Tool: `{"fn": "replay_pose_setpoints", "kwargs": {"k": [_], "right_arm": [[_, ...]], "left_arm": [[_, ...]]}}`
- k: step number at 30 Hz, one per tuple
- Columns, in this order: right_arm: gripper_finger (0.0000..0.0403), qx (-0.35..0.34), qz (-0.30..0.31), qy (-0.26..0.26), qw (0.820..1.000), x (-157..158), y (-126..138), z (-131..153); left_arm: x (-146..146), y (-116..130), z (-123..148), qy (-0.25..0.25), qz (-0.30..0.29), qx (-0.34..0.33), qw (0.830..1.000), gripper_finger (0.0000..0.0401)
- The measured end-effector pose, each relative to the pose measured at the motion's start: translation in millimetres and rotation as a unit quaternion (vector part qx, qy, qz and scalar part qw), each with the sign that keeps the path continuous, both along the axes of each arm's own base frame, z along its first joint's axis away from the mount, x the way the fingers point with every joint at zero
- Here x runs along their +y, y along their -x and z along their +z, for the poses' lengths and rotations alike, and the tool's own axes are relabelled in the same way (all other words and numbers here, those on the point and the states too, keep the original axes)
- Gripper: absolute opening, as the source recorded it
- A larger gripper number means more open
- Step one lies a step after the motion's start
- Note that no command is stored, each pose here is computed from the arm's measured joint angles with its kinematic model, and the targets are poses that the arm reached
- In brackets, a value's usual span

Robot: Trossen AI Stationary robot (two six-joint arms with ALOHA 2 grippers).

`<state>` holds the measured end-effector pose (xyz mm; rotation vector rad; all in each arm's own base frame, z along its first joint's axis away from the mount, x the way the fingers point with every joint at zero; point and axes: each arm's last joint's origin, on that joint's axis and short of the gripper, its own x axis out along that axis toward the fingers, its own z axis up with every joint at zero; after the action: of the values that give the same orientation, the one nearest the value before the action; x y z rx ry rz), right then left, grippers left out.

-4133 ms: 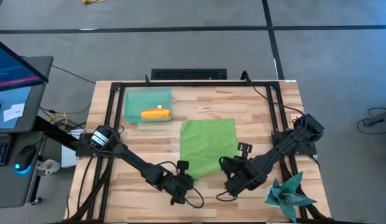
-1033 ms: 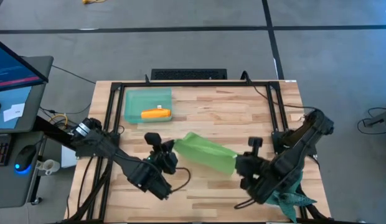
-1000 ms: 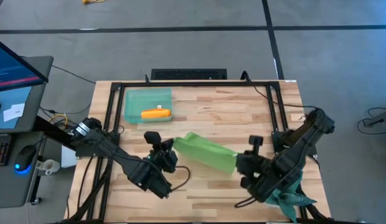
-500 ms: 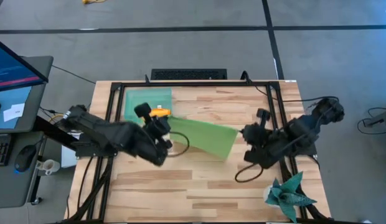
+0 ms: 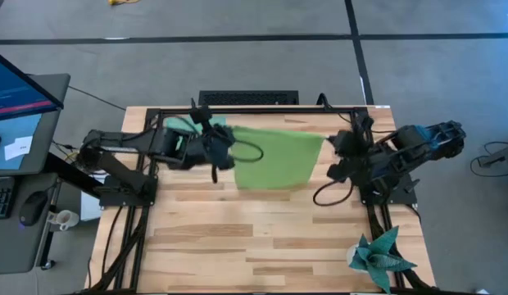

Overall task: Roll microfiber towels into tight, uniform cylinder then place into a basket
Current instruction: Roll the green microfiber cloth

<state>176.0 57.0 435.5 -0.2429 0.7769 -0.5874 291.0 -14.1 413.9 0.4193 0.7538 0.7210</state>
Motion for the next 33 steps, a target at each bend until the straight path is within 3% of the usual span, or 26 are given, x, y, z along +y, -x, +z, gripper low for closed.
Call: {"fn": "replay_pose_setpoints", "kwargs": {"k": [10,17,20,26,33], "right_arm": [[0.0008,0.007,-0.037,0.054,0.998,-27,0,7],[0.0008,0.014,-0.082,0.098,0.992,-42,-6,8],[0.0008,0.012,-0.067,0.063,0.996,-40,-7,7],[0.0008,0.013,-0.009,-0.045,0.999,-19,-14,-10],[0.0008,0.028,0.011,-0.14,0.99,8,-16,-36]], "left_arm": [[55,-14,16,-0.043,0.018,-0.036,0.998,0.0],[72,-14,20,-0.053,0.027,-0.043,0.997,0.0],[71,-11,13,-0.021,0.017,-0.023,0.999,0.0],[57,0,-11,0.102,-0.009,0.043,0.994,0.0],[25,-2,-40,0.162,-0.043,0.082,0.982,0.0]]}}
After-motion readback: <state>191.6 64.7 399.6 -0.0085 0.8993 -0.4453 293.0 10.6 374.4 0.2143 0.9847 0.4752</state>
